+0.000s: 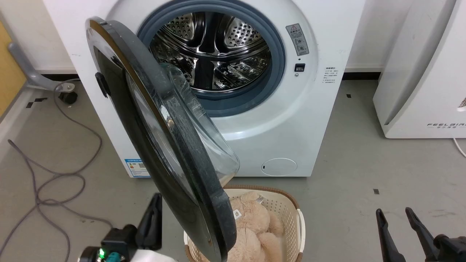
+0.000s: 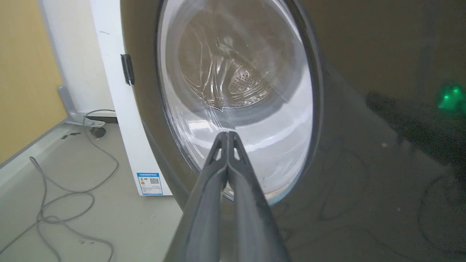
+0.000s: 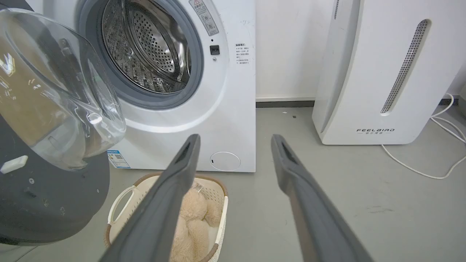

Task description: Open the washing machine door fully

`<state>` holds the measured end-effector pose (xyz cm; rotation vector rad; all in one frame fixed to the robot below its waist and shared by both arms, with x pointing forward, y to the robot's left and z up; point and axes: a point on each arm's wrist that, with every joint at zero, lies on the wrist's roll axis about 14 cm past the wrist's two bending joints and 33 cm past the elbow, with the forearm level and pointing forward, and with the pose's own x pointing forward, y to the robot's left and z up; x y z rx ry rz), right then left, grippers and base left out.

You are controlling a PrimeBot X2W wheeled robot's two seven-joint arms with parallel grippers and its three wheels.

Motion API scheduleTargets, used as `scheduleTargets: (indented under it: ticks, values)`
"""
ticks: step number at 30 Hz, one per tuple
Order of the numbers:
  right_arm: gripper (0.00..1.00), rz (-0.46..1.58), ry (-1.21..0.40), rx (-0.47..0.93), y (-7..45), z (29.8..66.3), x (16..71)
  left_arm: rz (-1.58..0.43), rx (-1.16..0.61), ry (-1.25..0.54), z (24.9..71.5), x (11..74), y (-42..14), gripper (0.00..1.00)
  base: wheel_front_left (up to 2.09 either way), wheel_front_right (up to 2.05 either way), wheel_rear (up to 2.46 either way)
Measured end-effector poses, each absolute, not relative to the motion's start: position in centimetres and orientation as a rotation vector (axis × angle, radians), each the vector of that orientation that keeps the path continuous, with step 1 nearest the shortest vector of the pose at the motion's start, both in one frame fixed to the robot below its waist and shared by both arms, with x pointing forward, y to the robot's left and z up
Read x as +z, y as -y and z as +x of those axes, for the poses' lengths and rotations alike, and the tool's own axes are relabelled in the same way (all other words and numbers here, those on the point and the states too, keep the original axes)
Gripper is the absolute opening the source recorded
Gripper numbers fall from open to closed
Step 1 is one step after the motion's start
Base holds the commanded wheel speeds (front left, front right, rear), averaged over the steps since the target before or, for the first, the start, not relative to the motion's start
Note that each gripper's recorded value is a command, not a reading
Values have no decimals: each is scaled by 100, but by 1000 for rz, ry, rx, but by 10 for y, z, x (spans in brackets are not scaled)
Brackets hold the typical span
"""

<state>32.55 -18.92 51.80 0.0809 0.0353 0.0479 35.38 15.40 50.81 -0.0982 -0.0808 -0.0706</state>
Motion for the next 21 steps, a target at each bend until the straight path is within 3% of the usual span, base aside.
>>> scheduleTargets:
  ticks: [9,21]
  values:
    - [100,88,-38,49,189,327,517,-97,-40,279,356,571,-163,0,0,0,0]
    - [100,89,-39,42,191,327,516,-103,-97,755,319,716,-149,0,0,0,0]
